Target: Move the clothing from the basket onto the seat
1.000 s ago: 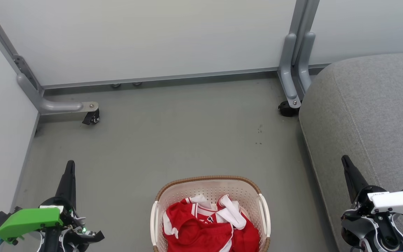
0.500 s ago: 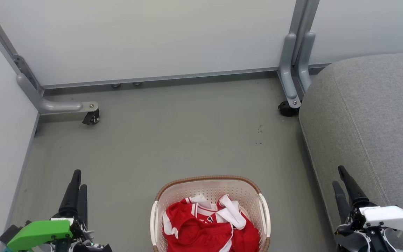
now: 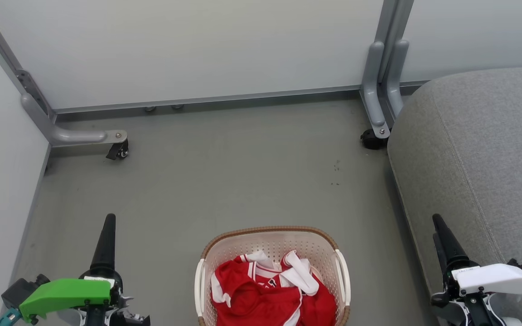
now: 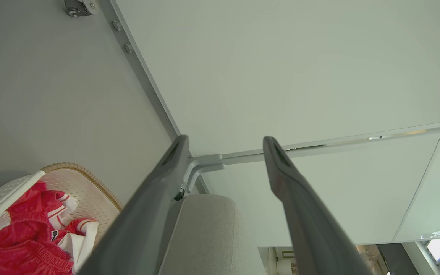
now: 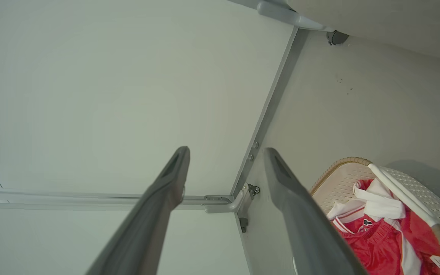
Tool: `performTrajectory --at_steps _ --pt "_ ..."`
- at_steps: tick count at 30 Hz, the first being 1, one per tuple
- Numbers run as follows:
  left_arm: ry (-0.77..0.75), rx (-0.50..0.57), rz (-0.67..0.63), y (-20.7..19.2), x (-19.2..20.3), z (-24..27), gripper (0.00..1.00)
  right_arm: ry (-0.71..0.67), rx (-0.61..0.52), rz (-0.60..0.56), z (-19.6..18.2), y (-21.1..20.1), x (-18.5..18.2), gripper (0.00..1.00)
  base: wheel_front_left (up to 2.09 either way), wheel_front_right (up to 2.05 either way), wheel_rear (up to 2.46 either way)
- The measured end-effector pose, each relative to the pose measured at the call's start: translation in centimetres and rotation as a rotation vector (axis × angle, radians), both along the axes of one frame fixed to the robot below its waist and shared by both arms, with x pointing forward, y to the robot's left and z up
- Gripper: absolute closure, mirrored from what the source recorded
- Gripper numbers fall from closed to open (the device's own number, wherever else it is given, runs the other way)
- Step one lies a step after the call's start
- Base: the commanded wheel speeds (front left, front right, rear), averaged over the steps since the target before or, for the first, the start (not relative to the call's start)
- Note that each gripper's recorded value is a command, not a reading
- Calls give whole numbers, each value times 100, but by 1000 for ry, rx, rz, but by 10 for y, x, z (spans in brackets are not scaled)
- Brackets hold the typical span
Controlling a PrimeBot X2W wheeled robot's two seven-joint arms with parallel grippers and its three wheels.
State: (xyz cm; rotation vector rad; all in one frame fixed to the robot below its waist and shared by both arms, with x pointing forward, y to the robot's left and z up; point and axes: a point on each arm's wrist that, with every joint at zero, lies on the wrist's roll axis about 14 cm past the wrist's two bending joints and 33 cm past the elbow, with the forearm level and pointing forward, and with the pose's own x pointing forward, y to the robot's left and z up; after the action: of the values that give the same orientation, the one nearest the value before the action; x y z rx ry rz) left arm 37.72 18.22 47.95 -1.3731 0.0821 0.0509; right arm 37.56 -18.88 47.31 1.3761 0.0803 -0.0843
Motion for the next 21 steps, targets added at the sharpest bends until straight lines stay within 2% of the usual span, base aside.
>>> performTrajectory --at_steps 7,21 --pt "-18 123 6 3 1 5 0 -25 -159 5 9 -2 3 0 0 0 0" --pt "-71 371 -9 -2 4 19 0 -101 -485 81 28 19 5 0 0 0 0"
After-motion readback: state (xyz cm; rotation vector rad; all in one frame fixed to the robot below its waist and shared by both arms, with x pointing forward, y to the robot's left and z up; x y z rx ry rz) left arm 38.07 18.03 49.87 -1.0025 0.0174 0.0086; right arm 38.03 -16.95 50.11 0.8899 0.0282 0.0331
